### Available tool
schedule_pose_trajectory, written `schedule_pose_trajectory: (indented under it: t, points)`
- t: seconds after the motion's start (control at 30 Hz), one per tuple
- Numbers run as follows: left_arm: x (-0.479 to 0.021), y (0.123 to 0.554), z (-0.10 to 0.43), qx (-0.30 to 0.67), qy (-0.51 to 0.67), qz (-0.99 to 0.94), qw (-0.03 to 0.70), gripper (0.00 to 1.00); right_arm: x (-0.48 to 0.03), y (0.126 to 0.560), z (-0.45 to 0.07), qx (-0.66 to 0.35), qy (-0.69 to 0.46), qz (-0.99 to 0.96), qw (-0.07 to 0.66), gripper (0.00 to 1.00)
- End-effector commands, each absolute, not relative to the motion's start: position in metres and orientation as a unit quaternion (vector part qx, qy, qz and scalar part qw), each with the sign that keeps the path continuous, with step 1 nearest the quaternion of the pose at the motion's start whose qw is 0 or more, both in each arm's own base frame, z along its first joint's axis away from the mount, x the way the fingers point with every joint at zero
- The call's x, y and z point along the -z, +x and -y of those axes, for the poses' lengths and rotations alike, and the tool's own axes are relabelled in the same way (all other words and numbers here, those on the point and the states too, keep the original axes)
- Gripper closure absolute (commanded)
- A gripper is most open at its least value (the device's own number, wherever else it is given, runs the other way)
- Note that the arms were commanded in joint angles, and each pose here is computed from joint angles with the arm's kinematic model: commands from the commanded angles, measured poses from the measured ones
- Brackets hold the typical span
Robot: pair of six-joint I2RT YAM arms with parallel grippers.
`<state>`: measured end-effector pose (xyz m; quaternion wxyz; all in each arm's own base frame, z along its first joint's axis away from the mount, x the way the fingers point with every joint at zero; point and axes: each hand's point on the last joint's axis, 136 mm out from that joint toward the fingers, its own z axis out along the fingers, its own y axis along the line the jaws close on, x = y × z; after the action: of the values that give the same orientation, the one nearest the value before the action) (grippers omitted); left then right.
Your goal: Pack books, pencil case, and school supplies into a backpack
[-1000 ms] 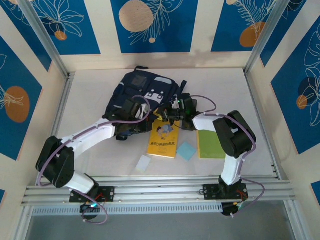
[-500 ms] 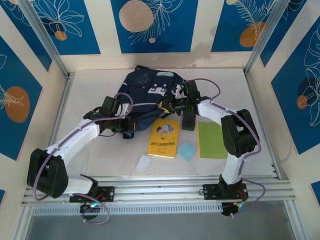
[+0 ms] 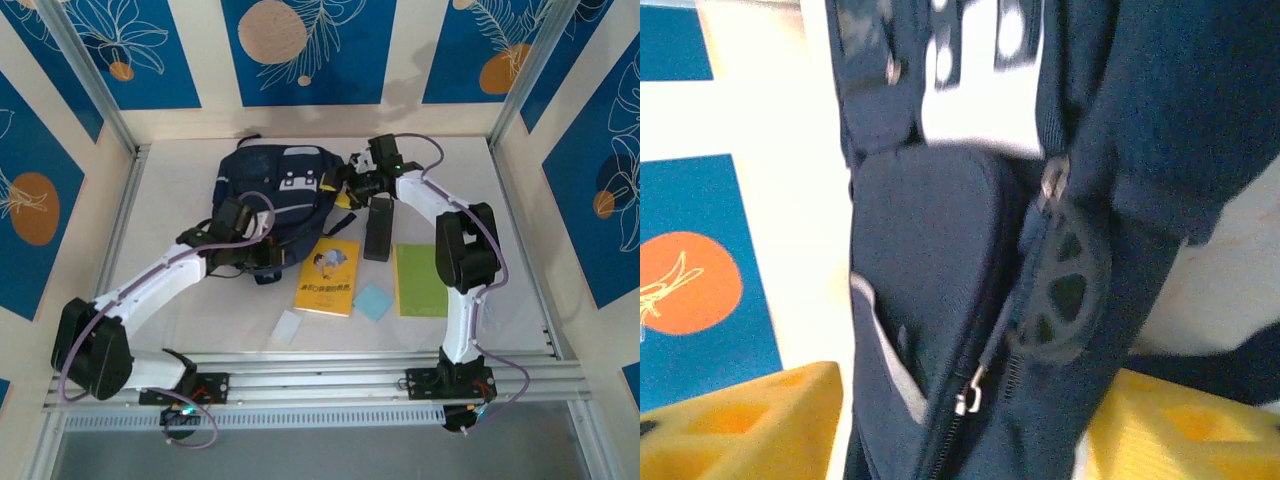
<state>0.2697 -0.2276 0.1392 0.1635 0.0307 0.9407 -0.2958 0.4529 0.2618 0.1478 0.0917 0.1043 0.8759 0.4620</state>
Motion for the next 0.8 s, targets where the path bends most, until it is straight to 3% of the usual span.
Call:
schedule_pose_trajectory:
  t: [0.0,0.13,0.33,0.6,0.7,0.73,0.77]
  points:
    - [-0.164,0.299,0.265,0.353,0.011,-0.916,0.189,1.0,-0.167,0.432,-0.249,-0.462,0.127,-0.871,0.106,0.23]
    - [-0.175,0.321,0.297,0.393,-0.001,-0.896,0.209,1.0,-0.163,0.39,-0.228,-0.447,0.164,-0.873,0.107,0.11]
    - [-0.184,0.329,0.342,0.443,0.001,-0.872,0.208,1.0,-0.164,0.338,-0.217,-0.453,0.2,-0.862,0.109,0.01]
    - [-0.181,0.305,0.364,0.456,0.018,-0.872,0.176,1.0,-0.137,0.354,-0.243,-0.475,0.256,-0.834,0.111,0.0]
    - [-0.18,0.296,0.362,0.453,0.018,-0.874,0.172,1.0,-0.123,0.369,-0.254,-0.477,0.263,-0.831,0.112,0.05]
    - [-0.18,0.294,0.36,0.451,0.017,-0.876,0.17,1.0,-0.118,0.373,-0.259,-0.477,0.264,-0.831,0.11,0.12]
    - [-0.179,0.292,0.358,0.448,0.017,-0.878,0.169,1.0,-0.116,0.376,-0.265,-0.484,0.259,-0.829,0.109,0.28]
